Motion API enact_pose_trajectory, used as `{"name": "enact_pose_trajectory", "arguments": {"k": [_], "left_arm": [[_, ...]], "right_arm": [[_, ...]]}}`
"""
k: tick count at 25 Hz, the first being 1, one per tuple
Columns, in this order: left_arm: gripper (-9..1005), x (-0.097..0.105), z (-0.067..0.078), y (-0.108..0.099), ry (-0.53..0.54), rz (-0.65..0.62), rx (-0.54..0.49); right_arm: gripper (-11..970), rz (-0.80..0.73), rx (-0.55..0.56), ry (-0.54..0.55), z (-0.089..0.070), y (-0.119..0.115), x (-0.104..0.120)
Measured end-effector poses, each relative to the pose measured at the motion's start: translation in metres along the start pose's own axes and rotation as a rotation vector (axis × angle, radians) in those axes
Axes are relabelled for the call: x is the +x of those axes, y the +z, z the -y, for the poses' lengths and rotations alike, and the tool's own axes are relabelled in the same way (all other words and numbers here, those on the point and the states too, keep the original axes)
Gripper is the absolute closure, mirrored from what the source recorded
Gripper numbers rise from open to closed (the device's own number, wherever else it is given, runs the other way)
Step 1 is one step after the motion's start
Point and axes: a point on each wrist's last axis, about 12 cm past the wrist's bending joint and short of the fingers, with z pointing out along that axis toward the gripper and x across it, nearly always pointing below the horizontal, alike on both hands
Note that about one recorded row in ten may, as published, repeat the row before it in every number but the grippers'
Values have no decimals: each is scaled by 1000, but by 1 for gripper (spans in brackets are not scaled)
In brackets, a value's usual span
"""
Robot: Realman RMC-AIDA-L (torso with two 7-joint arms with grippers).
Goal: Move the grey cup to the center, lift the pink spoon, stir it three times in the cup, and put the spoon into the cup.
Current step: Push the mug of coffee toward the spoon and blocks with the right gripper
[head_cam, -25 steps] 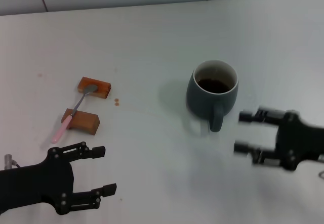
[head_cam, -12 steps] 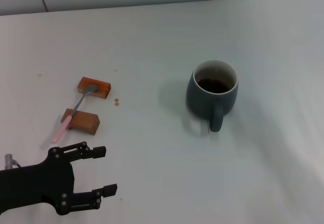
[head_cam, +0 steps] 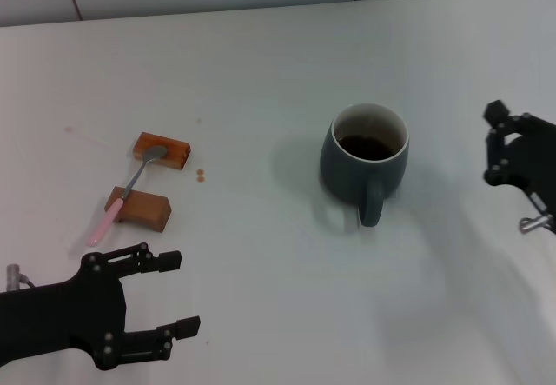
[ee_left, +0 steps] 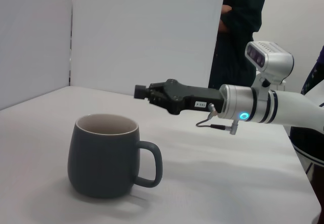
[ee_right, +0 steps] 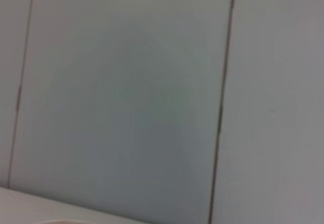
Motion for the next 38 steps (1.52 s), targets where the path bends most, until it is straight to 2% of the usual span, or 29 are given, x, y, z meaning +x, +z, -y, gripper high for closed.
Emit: {"name": "enact_pose_trajectory", "arguments": {"k": [10,21,38], "left_arm": [[209,-1,-1,1,5,2,5],[209,-1,0,3,5,1,11],[210,-1,1,5,5,-2,24]], "right_arm": [[944,-69,-59,-63,-27,26,2],[945,-93,-93,-46,-41,41,0],[945,-87,-185,-42,-72,63,-12]]}}
